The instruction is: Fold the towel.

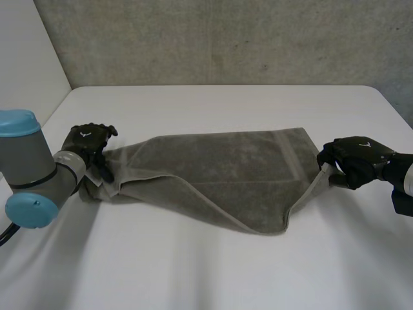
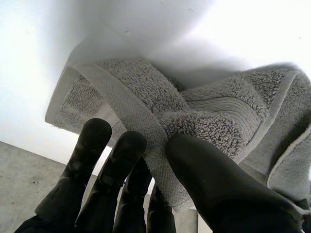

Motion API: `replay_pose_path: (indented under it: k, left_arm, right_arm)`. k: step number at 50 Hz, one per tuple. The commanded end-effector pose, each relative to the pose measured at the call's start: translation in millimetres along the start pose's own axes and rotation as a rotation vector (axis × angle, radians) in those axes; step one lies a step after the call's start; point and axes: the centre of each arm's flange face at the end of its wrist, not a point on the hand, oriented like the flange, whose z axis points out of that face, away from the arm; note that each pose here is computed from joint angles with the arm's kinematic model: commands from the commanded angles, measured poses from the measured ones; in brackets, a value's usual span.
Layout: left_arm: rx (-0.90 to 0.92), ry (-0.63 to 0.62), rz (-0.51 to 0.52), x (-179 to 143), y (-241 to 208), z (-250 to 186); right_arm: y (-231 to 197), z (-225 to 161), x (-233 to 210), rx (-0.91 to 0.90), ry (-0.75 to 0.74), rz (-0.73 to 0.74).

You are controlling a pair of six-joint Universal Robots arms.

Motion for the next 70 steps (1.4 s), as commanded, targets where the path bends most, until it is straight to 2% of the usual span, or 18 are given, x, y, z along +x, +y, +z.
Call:
replay_pose_path:
  k: [1, 7, 12, 20, 25, 29, 35, 44, 48, 56, 70]
  left_arm:
    - [-0.003, 0.045, 0.0, 14, -6, -37]
    - [0.013, 0.129, 0.018, 40, -11, -69]
    - [0.018, 0.176, 0.037, 57, -7, -78]
    - [0.061, 0.176, 0.055, 67, -1, -61]
    - [0.079, 0.166, 0.118, 68, 3, -46]
    - [0.067, 0.131, 0.175, 62, 8, -35]
    - [0.076, 0.046, 0.183, 51, 5, -29]
    - [0.085, 0.016, 0.21, 45, 4, -27]
    - [0.065, -0.02, 0.21, 29, 4, -29]
    - [0.12, -0.044, 0.205, 17, -20, -56]
    - [0.175, 0.052, 0.195, -8, -35, -109]
  right_arm:
    - [1, 1, 0, 0.0, -0.002, -0.003]
    - [2, 1, -1, -0.002, -0.004, -0.003]
    - [2, 1, -1, -0.001, -0.003, -0.004]
    - [6, 3, -1, -0.013, -0.008, 0.01]
    - [6, 2, -1, -0.012, -0.009, 0.008]
    - [6, 2, -1, -0.012, -0.009, 0.008]
    - [6, 3, -1, -0.012, -0.009, 0.007]
    - [7, 3, 1, -0.008, -0.001, 0.001]
    - [5, 2, 5, 0.002, 0.024, -0.011]
    - [-7, -10, 8, 0.006, 0.114, -0.042]
    - [-25, -42, 10, 0.039, 0.177, -0.05]
